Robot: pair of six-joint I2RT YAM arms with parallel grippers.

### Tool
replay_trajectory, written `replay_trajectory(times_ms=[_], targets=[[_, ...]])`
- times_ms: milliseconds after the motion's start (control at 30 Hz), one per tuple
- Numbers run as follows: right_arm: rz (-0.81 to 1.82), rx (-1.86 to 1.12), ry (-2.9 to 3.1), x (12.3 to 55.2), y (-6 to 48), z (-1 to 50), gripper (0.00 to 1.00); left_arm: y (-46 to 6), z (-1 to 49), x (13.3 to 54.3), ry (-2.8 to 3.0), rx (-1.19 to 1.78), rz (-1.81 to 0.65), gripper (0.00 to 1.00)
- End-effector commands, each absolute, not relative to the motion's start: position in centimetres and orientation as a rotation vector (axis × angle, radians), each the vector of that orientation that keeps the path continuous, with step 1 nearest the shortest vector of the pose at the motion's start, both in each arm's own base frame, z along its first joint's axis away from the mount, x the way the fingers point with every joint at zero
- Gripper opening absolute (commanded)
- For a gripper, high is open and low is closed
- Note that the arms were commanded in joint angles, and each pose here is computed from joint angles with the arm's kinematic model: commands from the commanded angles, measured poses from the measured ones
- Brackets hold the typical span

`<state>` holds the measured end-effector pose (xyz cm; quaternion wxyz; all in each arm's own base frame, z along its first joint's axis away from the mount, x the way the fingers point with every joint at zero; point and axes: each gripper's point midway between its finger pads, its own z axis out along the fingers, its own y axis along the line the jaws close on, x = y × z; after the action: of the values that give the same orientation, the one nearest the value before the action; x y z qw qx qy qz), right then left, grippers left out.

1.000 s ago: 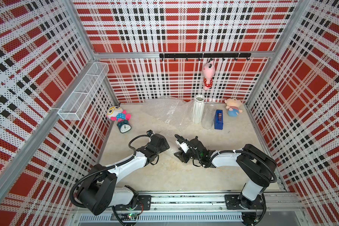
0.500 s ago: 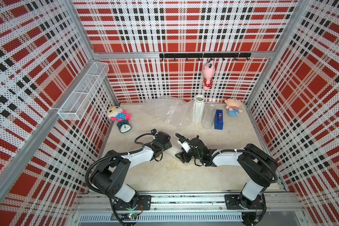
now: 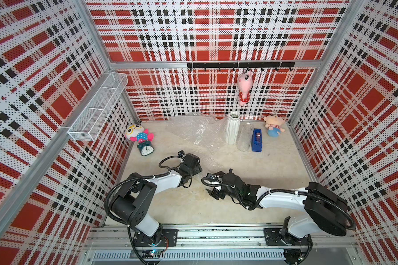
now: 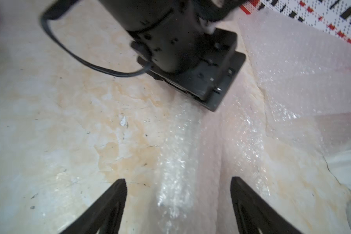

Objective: Wrap vases in bubble wrap
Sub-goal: Wrap the vase in bubble wrap.

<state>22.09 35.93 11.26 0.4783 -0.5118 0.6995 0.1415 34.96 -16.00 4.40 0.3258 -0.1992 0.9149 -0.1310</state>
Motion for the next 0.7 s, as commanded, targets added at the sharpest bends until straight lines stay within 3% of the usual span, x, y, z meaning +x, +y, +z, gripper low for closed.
replay_trajectory(times_ms=[0, 200, 667], targets=[[0.282, -1.287, 1.620, 22.0, 37.2, 11.1, 0.83, -15.3, 1.5, 33.1, 2.516, -0.510, -0.293, 0.78], [0.175, -1.307, 1.674, 23.2, 37.8, 7.8, 0.75, -15.2, 1.7, 33.2, 2.514, -0.517, -0.318, 0.78], [-0.046, -1.336, 1.758, 24.9, 35.9, 3.4, 0.76, -14.9, 2.5, 33.7, 2.495, -0.534, -0.347, 0.78]])
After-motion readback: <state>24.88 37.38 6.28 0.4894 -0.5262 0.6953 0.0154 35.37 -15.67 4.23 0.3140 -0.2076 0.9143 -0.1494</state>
